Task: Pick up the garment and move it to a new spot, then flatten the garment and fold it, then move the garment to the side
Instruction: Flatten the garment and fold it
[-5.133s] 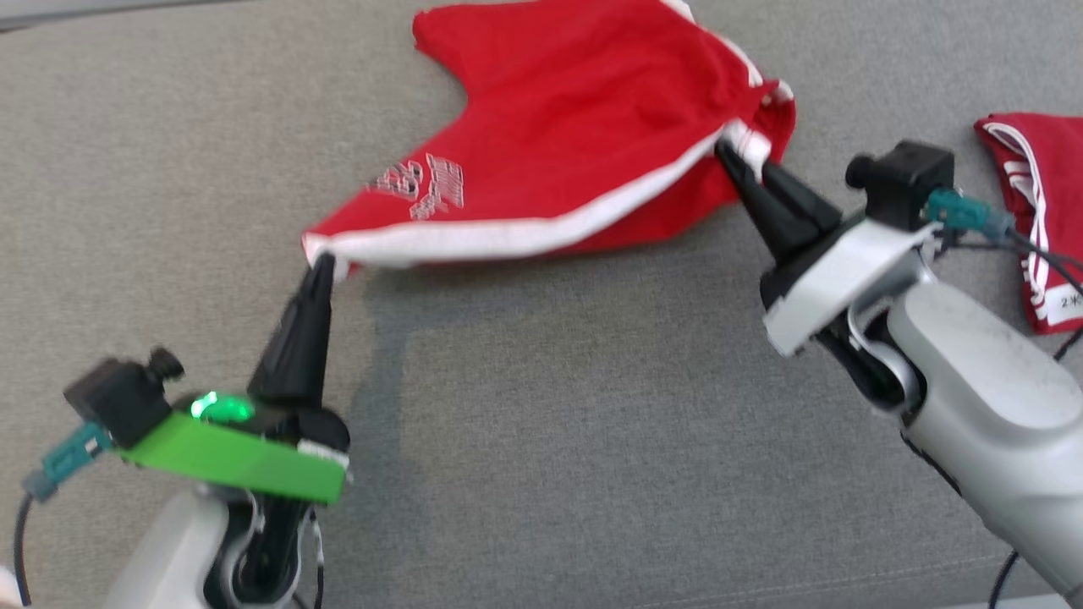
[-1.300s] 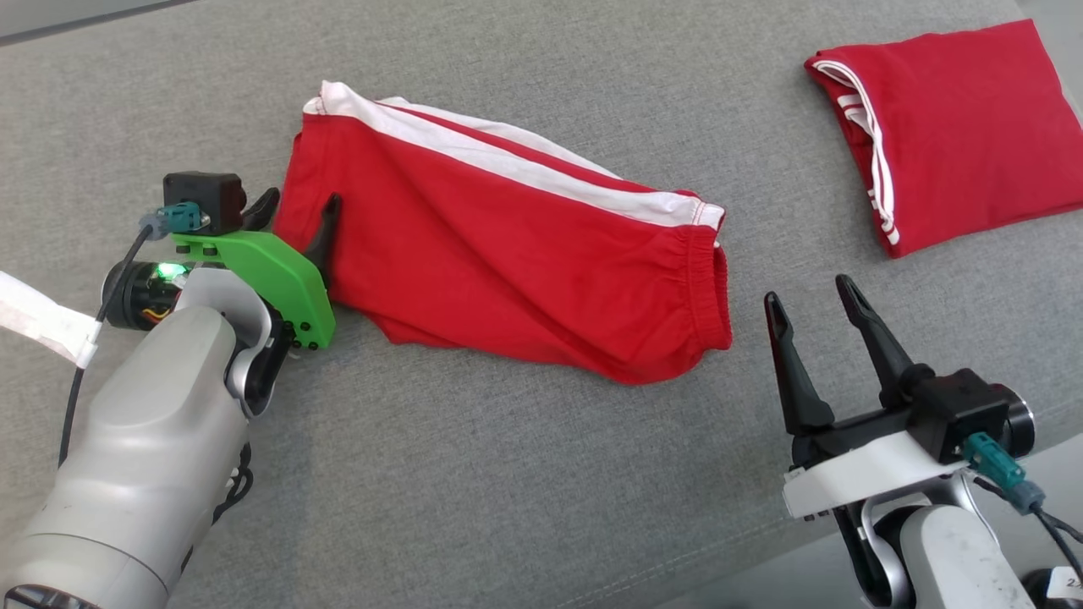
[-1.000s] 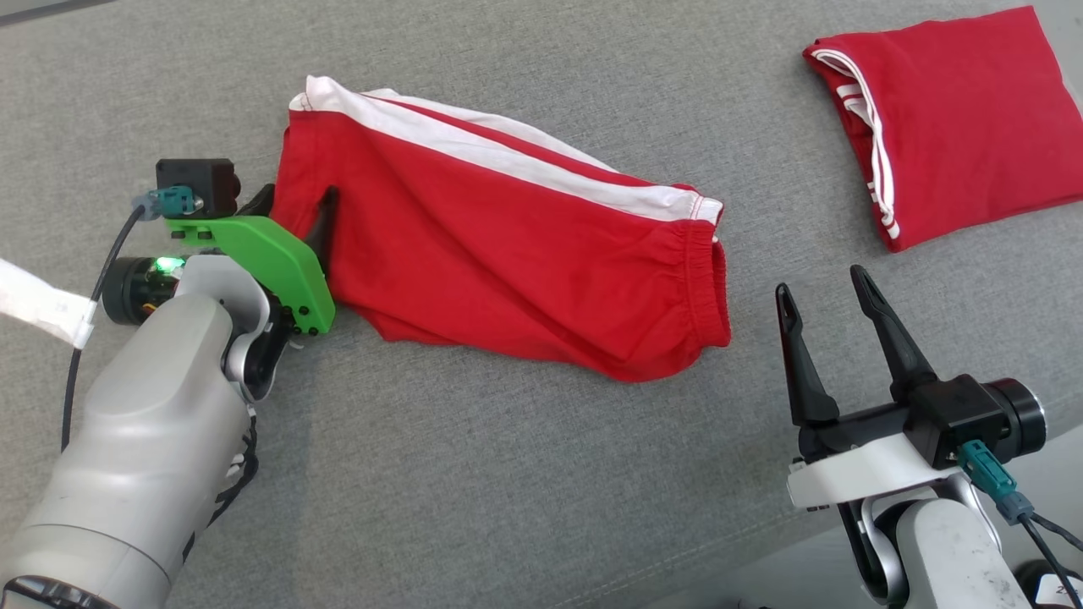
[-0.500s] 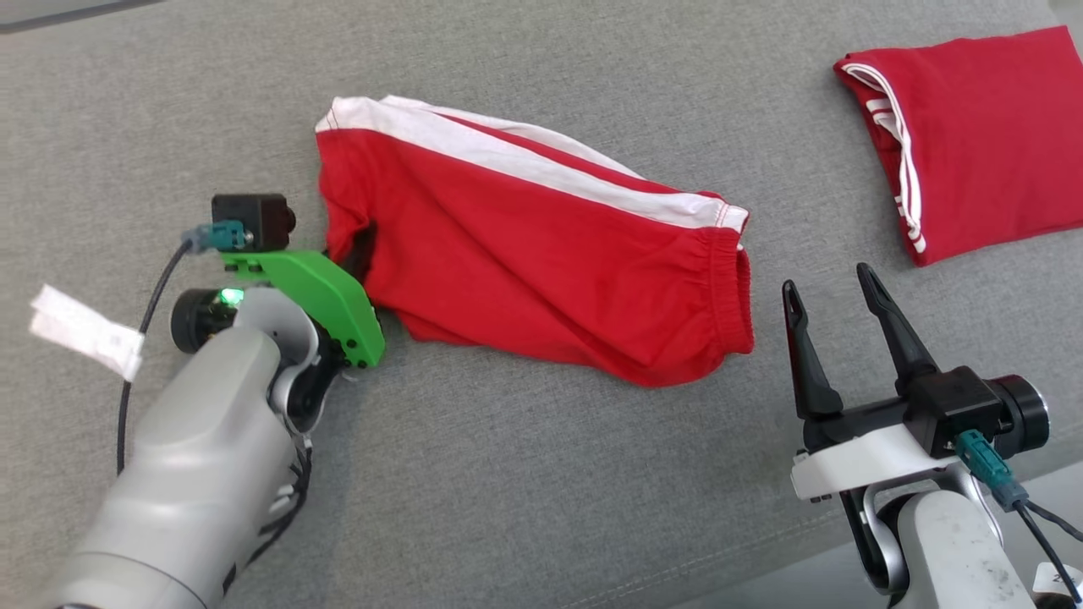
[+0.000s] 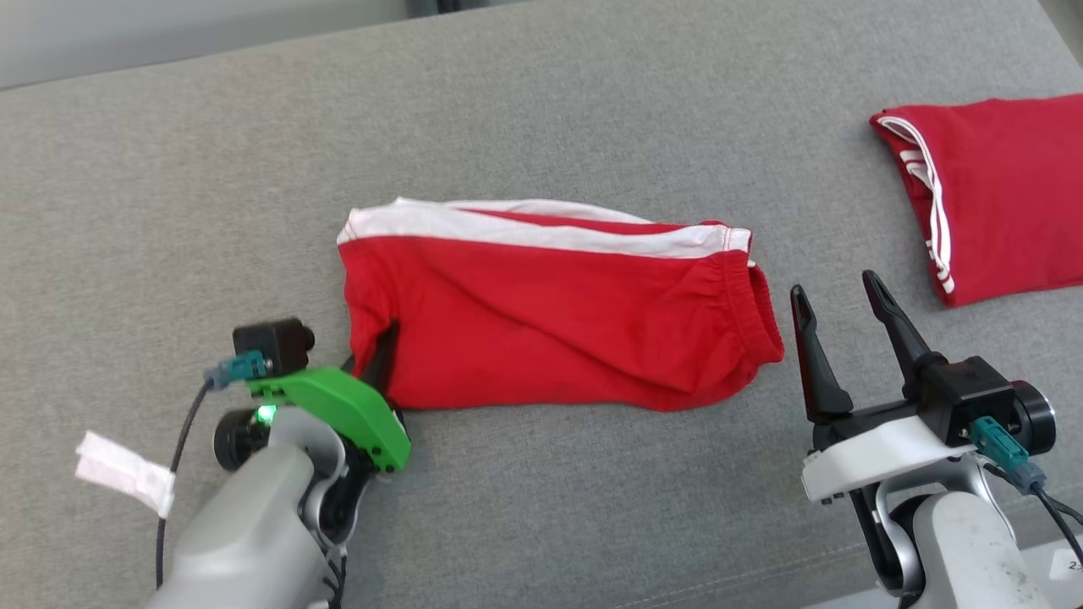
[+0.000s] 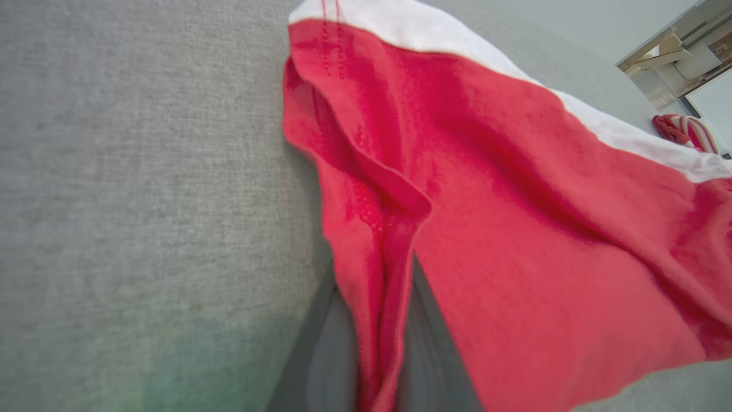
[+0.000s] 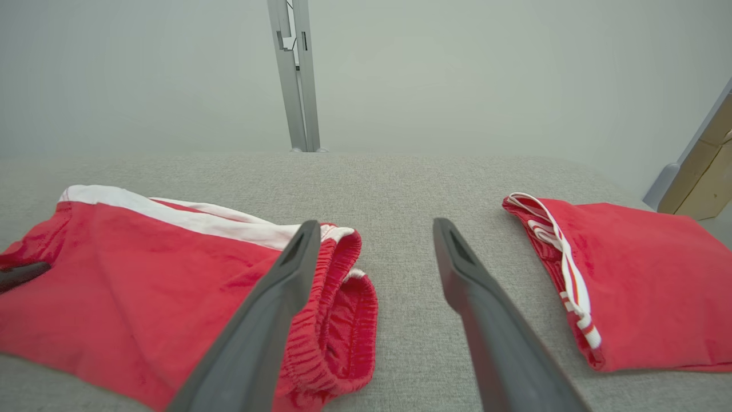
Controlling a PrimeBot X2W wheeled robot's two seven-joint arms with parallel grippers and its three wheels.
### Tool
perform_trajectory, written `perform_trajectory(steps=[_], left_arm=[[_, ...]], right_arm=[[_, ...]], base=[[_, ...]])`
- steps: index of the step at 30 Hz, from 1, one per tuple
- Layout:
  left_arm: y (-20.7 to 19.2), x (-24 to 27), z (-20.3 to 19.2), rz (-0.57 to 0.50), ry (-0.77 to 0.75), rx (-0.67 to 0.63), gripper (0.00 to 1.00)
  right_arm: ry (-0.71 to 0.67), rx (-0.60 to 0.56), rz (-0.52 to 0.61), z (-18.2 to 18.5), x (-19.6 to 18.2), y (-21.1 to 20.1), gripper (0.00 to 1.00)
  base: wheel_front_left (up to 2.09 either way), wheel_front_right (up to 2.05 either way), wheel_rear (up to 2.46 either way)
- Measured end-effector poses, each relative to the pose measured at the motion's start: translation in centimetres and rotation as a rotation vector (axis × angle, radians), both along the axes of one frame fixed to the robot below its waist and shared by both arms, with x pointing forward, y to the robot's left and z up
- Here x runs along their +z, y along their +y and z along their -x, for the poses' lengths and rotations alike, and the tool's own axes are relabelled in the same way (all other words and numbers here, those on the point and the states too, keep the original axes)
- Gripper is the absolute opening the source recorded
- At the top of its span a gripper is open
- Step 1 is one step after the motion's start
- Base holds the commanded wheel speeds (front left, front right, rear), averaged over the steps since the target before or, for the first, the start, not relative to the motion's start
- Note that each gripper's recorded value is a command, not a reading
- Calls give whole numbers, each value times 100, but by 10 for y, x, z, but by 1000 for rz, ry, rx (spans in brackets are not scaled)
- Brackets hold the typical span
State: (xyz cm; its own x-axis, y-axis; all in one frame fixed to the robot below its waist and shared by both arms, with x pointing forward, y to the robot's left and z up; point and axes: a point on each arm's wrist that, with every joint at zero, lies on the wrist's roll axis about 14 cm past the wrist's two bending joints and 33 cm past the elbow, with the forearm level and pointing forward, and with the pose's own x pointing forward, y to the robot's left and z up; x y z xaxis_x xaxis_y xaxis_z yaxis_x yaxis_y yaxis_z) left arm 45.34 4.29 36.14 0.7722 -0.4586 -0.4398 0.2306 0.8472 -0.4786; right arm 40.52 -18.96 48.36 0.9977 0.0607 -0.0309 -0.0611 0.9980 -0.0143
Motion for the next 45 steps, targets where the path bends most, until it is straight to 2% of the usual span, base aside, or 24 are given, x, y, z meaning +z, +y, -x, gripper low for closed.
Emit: perform_trajectory(steps=[8,9,10,15,19,22,31,38,45], left_arm=[[21,8,35,29,11,115,0],[22,9,38,34,9,124,33],[24,11,42,43,10,134,100],[35,30,47,44,-66,160,100],[54,63,39,33,-200,190,100],[73,104,31,22,-358,230,100],[118,153,66,-54,-584,344,100],[147,156,94,-152,-631,428,100],[163,144,119,-179,-602,484,100]], right_arm=[[-31,27,-2,7,18,7,100],[-34,31,-3,8,20,9,100],[-37,36,-5,9,22,10,100],[-60,54,-5,12,32,16,100],[-70,59,-4,14,39,17,100],[-84,62,0,14,45,17,100],[-76,64,-3,20,46,18,100],[-53,88,-23,23,43,27,100],[-11,92,-36,32,32,29,100]], base=[[0,0,0],[0,0,0],[0,0,0],[0,0,0],[0,0,0],[0,0,0],[0,0,0],[0,0,0],[0,0,0]])
